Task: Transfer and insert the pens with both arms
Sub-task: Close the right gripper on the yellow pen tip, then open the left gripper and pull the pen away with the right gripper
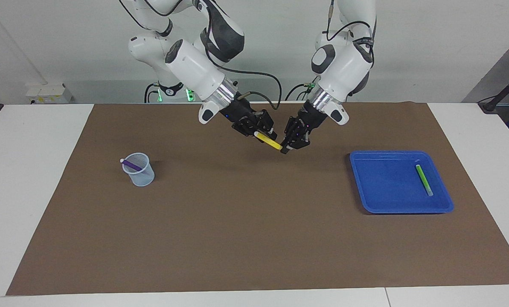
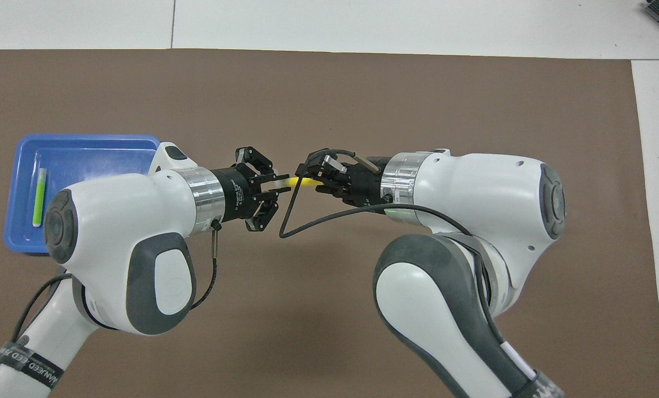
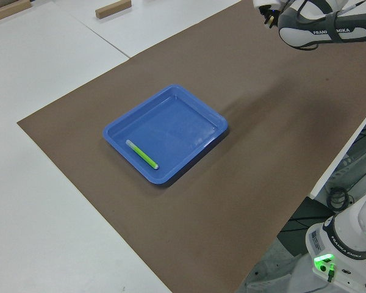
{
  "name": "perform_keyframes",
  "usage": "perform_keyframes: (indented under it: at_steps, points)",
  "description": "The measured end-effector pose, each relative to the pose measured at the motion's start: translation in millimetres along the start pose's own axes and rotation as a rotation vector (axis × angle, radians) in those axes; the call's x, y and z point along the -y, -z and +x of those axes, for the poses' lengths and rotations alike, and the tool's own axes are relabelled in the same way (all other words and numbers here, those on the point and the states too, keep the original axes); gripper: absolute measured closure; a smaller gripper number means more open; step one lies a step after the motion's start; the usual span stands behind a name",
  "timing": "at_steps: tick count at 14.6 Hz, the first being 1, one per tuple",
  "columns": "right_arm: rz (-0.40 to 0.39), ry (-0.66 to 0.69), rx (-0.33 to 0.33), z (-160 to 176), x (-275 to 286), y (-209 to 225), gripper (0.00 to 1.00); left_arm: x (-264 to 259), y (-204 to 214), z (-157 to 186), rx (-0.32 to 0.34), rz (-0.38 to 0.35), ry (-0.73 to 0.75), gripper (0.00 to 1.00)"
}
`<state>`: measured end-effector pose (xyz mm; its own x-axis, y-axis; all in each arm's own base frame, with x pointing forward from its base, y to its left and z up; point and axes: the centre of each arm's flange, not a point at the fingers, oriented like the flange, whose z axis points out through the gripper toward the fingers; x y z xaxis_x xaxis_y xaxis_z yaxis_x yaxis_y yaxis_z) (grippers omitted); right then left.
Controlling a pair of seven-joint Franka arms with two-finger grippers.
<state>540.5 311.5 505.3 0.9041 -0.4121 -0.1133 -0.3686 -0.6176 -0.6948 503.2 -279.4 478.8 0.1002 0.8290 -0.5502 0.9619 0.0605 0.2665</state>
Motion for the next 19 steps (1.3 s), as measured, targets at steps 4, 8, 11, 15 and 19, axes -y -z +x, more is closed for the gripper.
perform_keyframes:
  at_steps: [4,8,11,15,19]
  points:
    - [-0.002,0.020,0.001,2.4,-1.6,1.3,0.60,0.6,0.1,0.3,-0.001,0.000,0.001,0.83]
    - [-0.004,0.019,0.001,4.1,-3.6,1.5,0.80,-1.0,2.6,1.1,0.000,-0.010,0.005,0.83]
    - [-0.003,0.020,0.001,3.8,-3.0,2.3,0.82,-0.8,3.2,0.6,0.001,-0.011,0.007,0.83]
    - [-0.004,0.020,0.003,3.7,-3.1,2.5,0.82,-0.4,3.3,0.4,0.001,-0.011,0.006,0.83]
    - [-0.012,0.016,0.015,5.4,-5.2,3.5,0.82,1.9,2.4,-2.3,0.002,-0.007,-0.023,0.58]
